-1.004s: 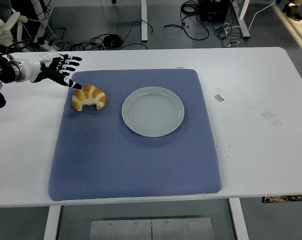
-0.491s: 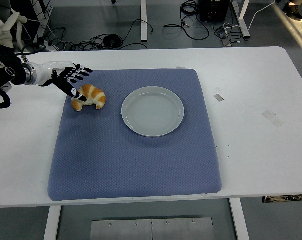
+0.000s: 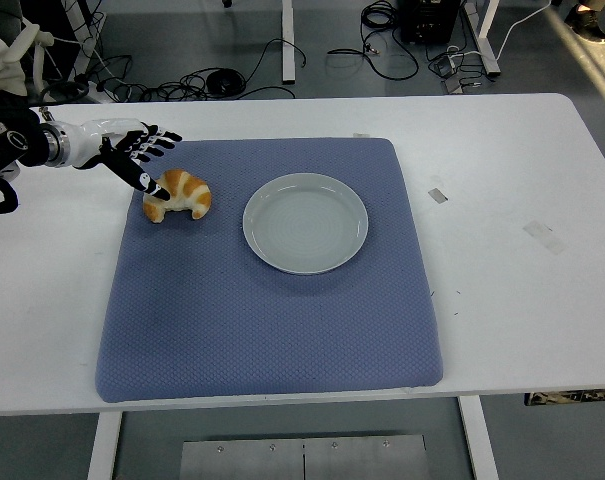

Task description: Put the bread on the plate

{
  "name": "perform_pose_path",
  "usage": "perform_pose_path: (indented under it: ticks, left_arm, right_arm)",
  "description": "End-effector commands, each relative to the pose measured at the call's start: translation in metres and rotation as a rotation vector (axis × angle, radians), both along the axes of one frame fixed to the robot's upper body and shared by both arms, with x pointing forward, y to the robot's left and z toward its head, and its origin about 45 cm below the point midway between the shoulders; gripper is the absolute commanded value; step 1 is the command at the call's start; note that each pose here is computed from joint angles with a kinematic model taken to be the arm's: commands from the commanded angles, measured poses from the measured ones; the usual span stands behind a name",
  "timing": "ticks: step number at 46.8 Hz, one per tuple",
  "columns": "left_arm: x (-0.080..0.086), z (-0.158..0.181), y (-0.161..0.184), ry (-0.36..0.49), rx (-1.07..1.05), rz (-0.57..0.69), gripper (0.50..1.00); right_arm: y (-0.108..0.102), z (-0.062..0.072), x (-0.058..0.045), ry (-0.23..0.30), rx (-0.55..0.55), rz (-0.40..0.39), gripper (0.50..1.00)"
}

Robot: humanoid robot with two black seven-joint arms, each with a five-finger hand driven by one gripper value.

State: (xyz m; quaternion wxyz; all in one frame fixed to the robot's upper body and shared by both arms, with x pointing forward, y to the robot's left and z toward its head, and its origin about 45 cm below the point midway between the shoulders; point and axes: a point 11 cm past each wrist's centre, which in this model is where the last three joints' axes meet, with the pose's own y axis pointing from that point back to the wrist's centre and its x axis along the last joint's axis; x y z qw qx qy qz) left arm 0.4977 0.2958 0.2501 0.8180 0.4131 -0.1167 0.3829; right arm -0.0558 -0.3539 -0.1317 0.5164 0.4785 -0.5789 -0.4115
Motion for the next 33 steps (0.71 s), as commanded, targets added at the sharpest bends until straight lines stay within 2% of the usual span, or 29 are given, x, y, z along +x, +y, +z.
perform_pose_path:
  ticks: [1,21,33]
  left_arm:
    - [-0.001,-0.003,-0.002,0.004,0.001,-0.002,0.981]
    - [-0.002,-0.013,-0.004,-0.001,0.028,0.001,0.948]
    - [-0.001,-0.015,-0.012,-0.007,0.027,-0.006,0.874]
  right_arm:
    - [0.0,0.0,0.0,0.0,0.0,0.0,1.0]
    - [0.0,0.0,0.0,0.0,0.0,0.0,1.0]
    - [0.0,0.0,0.0,0.0,0.0,0.0,1.0]
